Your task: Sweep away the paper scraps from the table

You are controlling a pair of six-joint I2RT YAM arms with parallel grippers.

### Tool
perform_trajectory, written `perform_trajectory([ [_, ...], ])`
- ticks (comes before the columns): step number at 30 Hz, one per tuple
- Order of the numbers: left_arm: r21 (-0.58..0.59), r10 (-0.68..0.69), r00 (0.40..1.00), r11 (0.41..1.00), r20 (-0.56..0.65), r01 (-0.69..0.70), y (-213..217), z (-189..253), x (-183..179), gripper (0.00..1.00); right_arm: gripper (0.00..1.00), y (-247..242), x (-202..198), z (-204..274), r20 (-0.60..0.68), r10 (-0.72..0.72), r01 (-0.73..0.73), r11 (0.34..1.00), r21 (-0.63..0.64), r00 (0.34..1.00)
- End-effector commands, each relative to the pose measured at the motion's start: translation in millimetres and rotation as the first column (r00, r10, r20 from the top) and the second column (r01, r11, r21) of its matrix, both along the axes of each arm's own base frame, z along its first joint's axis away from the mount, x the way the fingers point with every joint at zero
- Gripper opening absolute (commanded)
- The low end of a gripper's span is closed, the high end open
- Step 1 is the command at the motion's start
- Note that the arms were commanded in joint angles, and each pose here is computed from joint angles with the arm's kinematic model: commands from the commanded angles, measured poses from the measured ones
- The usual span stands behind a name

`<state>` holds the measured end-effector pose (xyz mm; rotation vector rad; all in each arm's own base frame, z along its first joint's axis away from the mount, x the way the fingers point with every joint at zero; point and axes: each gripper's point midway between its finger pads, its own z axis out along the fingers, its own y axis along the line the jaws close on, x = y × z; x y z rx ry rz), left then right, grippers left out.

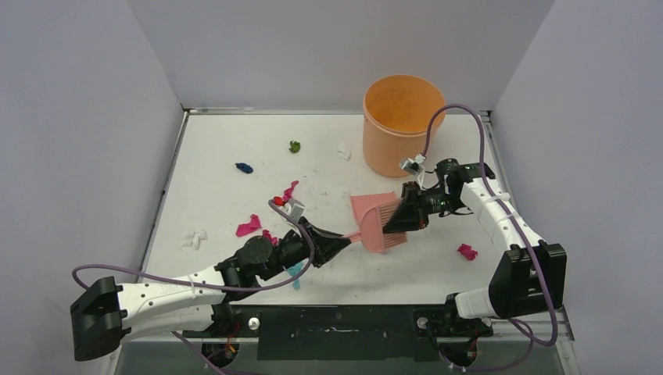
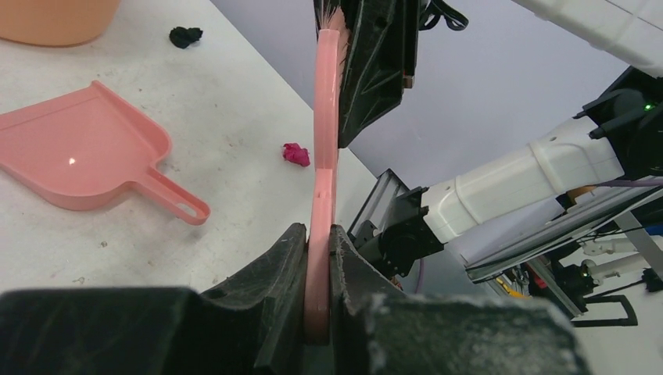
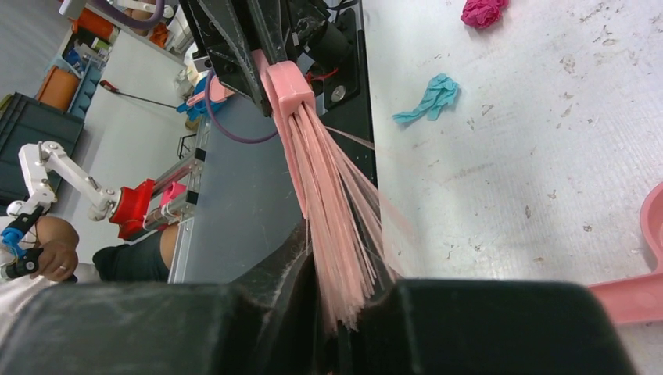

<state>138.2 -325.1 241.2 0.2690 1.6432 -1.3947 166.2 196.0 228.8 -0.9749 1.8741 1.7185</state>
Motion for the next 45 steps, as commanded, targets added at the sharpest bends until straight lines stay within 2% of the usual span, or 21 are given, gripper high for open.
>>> perform_trajectory([
  [1, -0.105, 0.015, 0.998, 0.994, 0.061, -0.008, 2, 45, 3, 0.05, 0.12, 4, -4, 26, 0.073, -0.009, 0.0, 0.993, 0.118, 0.997],
  [2, -0.099, 0.025, 0.998, 0.995, 0.062, -0.018, 5, 45, 3, 0.04, 0.19, 3, -3, 25, 0.08, -0.012, 0.002, 0.993, 0.118, 0.997],
  [5, -0.073, 0.068, 0.995, 0.995, 0.073, -0.063, 18, 51, 7, 0.01, 0.52, 0, 4, 21, 0.104, -0.031, 0.021, 0.995, 0.095, 0.994],
  [7, -0.018, 0.107, 0.992, 0.994, 0.071, -0.106, 28, 49, 11, 0.0, 0.68, -4, 10, 12, 0.125, -0.045, 0.039, 0.998, 0.055, 0.991],
  [10, 0.078, 0.143, 0.987, 0.986, 0.072, -0.148, 44, 50, 14, 0.0, 0.78, -14, 21, -15, 0.184, -0.055, 0.065, 0.997, -0.046, 0.981],
  [13, 0.221, 0.204, 0.978, 0.952, 0.052, -0.21, 64, 43, 18, 0.0, 0.79, -30, 50, -52, 0.151, -0.188, 0.21, 0.967, -0.143, 0.97],
  [16, 0.361, 0.288, 0.956, 0.887, 0.057, -0.289, 89, 39, 26, 0.0, 0.78, -39, 77, -79, 0.156, -0.391, 0.419, 0.873, -0.25, 0.907],
  [19, 0.506, 0.344, 0.933, 0.789, 0.108, -0.349, 113, 28, 33, 0.0, 0.81, -42, 96, -85, 0.384, -0.43, 0.557, 0.76, -0.335, 0.817],
  [20, 0.536, 0.365, 0.92, 0.754, 0.139, -0.38, 120, 28, 38, 0.0, 0.83, -42, 99, -80, 0.435, -0.424, 0.58, 0.742, -0.335, 0.794],
  [25, 0.635, 0.385, 0.881, 0.615, 0.276, -0.467, 140, 25, 57, 0.0, 0.91, -49, 115, -59, 0.572, -0.427, 0.672, 0.665, -0.326, 0.7],
  [28, 0.699, 0.384, 0.873, 0.535, 0.3, -0.475, 147, 8, 78, 0.0, 0.97, -54, 125, -52, 0.641, -0.403, 0.711, 0.618, -0.335, 0.653],
  [29, 0.715, 0.383, 0.879, 0.526, 0.285, -0.461, 149, 1, 84, 0.0, 0.93, -50, 125, -48, 0.649, -0.388, 0.7, 0.637, -0.324, 0.654],
  [31, 0.724, 0.396, 0.882, 0.527, 0.254, -0.445, 153, -9, 97, 0.0, 0.9, -24, 110, -36, 0.625, -0.33, 0.581, 0.775, -0.248, 0.707],
  [34, 0.688, 0.422, 0.867, 0.547, 0.266, -0.477, 164, -25, 108, 0.0, 0.9, -2, 93, -41, 0.517, -0.317, 0.474, 0.857, -0.202, 0.795],
  [35, 0.659, 0.441, 0.855, 0.562, 0.274, -0.501, 169, -26, 110, 0.0, 0.92, 3, 88, -48, 0.492, -0.28, 0.425, 0.88, -0.211, 0.824],
  [36, 0.625, 0.453, 0.847, 0.585, 0.277, -0.517, 174, -24, 112, 0.0, 0.99, 8, 85, -57, 0.476, -0.247, 0.391, 0.891, -0.232, 0.844],
  [38, 0.577, 0.467, 0.831, 0.604, 0.302, -0.55, 184, -16, 111, 0.0, 0.9, 9, 93, -77, 0.473, -0.224, 0.408, 0.851, -0.331, 0.852],
  [40, 0.544, 0.511, 0.785, 0.572, 0.35, -0.614, 199, -6, 111, 0.0, 0.87, 9, 104, -88, 0.472, -0.226, 0.439, 0.799, -0.41, 0.852],
  [42, 0.518, 0.541, 0.754, 0.553, 0.372, -0.653, 208, 1, 112, 0.0, 0.82, 11, 106, -94, 0.452, -0.203, 0.416, 0.794, -0.443, 0.869],
  [45, 0.498, 0.546, 0.746, 0.559, 0.38, -0.663, 209, 5, 110, 0.0, 0.79, 14, 103, -104, 0.473, -0.148, 0.403, 0.768, -0.498, 0.869],
])
